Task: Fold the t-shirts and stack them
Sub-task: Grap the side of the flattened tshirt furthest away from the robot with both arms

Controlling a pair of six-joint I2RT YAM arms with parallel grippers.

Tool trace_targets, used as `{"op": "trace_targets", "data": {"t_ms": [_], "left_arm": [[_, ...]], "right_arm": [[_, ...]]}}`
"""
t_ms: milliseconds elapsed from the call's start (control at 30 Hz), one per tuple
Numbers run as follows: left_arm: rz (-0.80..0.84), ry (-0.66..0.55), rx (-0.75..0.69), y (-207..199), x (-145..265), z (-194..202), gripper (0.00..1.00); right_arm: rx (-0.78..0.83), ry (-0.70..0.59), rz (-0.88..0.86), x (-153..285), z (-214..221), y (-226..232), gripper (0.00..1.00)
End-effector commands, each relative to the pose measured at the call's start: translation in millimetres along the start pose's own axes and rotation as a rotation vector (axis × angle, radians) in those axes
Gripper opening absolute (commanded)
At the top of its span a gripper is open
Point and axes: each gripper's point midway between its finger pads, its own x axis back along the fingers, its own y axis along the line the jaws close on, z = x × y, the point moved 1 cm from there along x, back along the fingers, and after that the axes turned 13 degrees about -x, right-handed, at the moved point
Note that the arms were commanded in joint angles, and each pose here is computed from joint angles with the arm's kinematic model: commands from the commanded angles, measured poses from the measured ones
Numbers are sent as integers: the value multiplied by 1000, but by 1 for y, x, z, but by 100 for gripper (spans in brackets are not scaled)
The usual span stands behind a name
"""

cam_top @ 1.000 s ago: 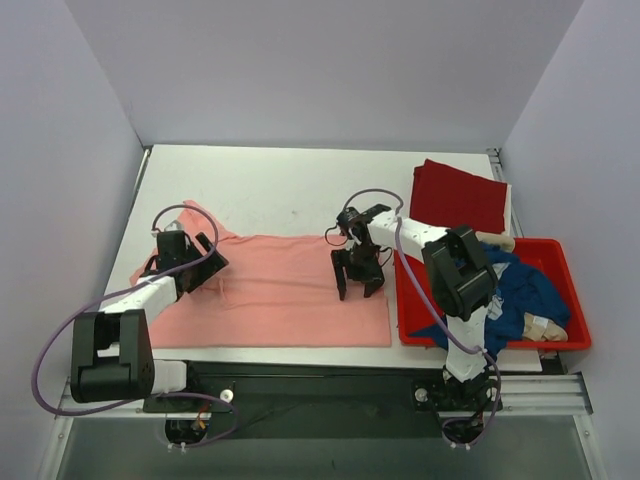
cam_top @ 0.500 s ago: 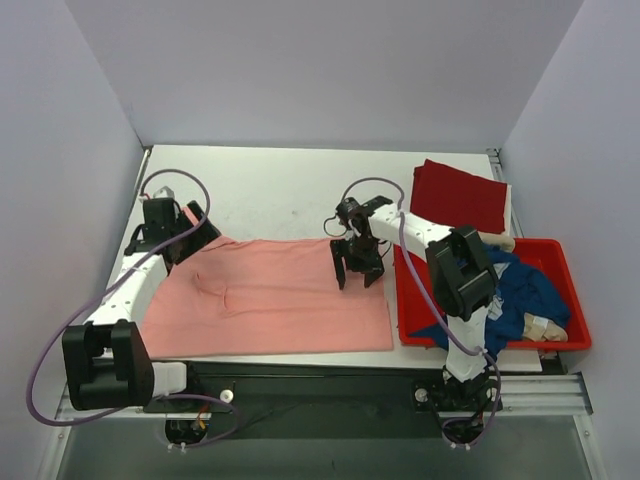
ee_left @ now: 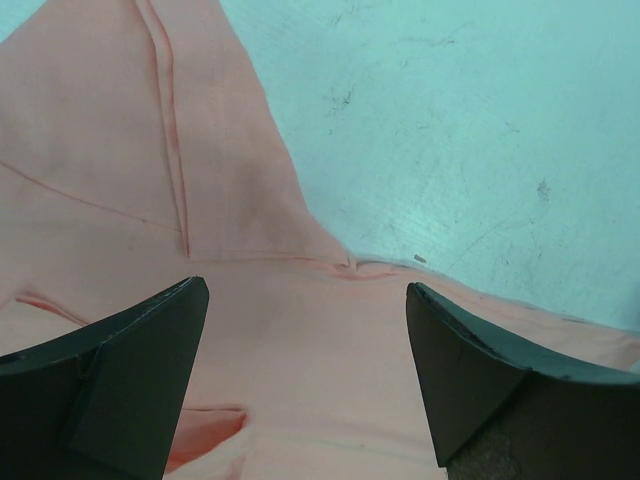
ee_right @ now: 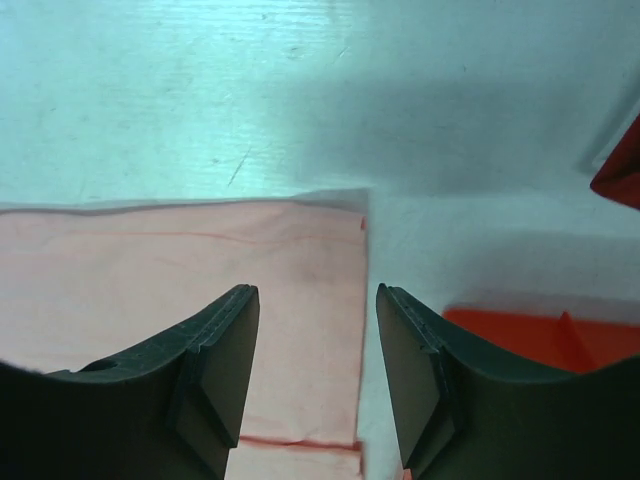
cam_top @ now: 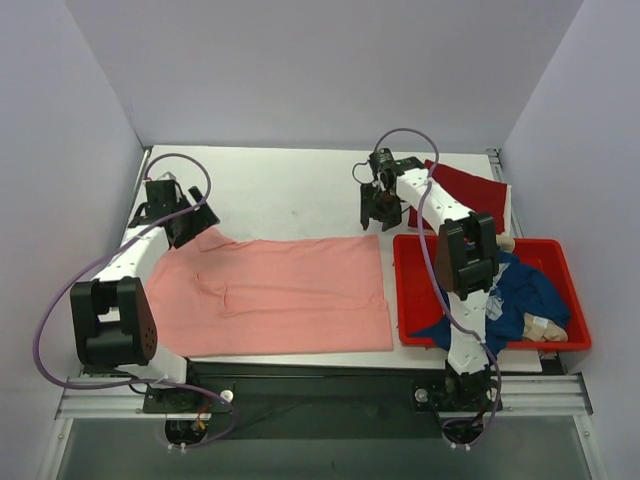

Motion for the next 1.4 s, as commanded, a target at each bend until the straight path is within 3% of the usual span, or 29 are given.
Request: {"op": "trace_targets", "data": {"t_ms": [0, 400, 633, 933, 1100, 1367], "left_arm": [[33, -71, -19, -8, 4, -31, 91], [2, -45, -19, 3, -15, -43, 91], [-169, 40, -45, 39, -38, -37, 91], [-167, 20, -38, 44, -57, -56, 91], [-195, 13, -33, 51, -71, -63, 91], [-215, 5, -32, 57, -93, -74, 80]], "right_arm": [[45, 26, 65, -13, 0, -8, 50], [35, 78, 125, -43, 11, -24, 43], [2, 91, 92, -50, 9, -24, 40], [-28, 138, 81, -61, 16, -30, 34], [-34, 158, 94, -67, 21, -34, 7], [-40, 158, 90, -64, 22, -34, 4]]}}
